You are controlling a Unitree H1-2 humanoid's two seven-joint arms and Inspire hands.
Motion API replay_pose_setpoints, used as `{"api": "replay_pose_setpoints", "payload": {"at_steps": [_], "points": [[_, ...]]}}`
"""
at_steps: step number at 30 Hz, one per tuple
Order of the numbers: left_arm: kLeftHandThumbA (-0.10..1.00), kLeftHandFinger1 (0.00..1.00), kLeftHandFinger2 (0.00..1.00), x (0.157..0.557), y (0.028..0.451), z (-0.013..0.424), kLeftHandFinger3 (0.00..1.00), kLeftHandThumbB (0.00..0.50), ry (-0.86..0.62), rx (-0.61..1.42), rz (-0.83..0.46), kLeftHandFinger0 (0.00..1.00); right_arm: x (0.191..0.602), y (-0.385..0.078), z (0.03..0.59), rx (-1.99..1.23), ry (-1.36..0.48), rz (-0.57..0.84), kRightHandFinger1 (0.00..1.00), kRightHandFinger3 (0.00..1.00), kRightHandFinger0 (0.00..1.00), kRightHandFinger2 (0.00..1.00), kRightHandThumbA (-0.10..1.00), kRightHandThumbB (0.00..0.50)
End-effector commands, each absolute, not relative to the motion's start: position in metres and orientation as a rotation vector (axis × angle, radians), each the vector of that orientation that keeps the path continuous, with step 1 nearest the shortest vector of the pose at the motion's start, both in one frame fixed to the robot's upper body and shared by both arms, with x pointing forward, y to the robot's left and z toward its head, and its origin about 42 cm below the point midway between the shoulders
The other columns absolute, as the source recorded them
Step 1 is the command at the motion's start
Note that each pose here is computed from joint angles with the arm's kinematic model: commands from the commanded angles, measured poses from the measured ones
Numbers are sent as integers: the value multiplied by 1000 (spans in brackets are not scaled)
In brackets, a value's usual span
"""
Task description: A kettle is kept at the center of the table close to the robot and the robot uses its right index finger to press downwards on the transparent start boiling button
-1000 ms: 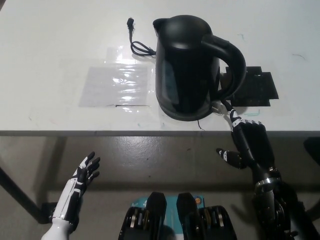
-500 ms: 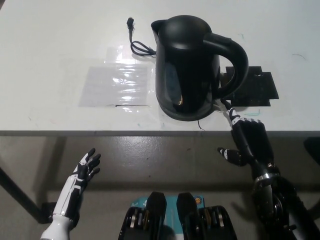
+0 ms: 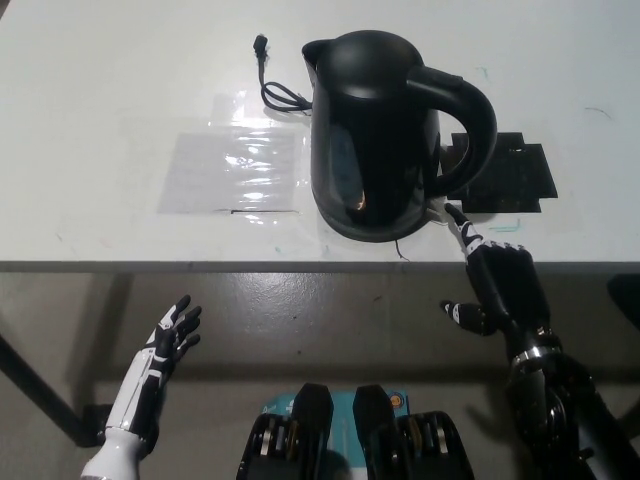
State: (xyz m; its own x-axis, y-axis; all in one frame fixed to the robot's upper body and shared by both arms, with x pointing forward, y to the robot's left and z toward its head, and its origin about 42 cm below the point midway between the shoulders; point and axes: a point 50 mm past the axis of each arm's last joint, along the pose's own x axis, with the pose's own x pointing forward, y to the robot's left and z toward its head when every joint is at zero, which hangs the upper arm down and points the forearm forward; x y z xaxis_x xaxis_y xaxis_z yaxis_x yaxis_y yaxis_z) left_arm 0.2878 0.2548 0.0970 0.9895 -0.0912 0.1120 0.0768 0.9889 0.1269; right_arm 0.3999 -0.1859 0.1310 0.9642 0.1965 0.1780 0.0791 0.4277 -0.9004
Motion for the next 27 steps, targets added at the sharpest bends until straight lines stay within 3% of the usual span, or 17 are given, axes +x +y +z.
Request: {"api": "replay_pose_setpoints", "payload": {"at_steps": [1, 8, 14, 23, 27], "points": [[1000, 1000, 1000, 295, 255, 113, 1000, 222, -188, 136, -97, 1000, 413, -185, 150, -1146, -307, 60, 8, 1000, 0, 64, 988, 179], [1000, 1000, 1000, 295, 255, 113, 1000, 221, -187, 131, -94, 1000, 416, -184, 154, -1134, -313, 56, 0, 1000, 0, 8, 960, 179], [1000, 1000, 1000, 296, 254, 115, 1000, 205, -190, 132, -99, 1000, 419, -185, 156, -1136, -306, 55, 0, 1000, 0, 42, 995, 184], [1000, 1000, 1000, 295, 254, 115, 1000, 203, -191, 131, -102, 1000, 421, -185, 151, -1140, -287, 62, 0, 1000, 0, 4, 981, 177], [1000, 1000, 1000, 298, 253, 117, 1000, 212, -195, 133, -103, 1000, 425, -184, 151, -1146, -286, 65, 0, 1000, 0, 70, 986, 172]]}}
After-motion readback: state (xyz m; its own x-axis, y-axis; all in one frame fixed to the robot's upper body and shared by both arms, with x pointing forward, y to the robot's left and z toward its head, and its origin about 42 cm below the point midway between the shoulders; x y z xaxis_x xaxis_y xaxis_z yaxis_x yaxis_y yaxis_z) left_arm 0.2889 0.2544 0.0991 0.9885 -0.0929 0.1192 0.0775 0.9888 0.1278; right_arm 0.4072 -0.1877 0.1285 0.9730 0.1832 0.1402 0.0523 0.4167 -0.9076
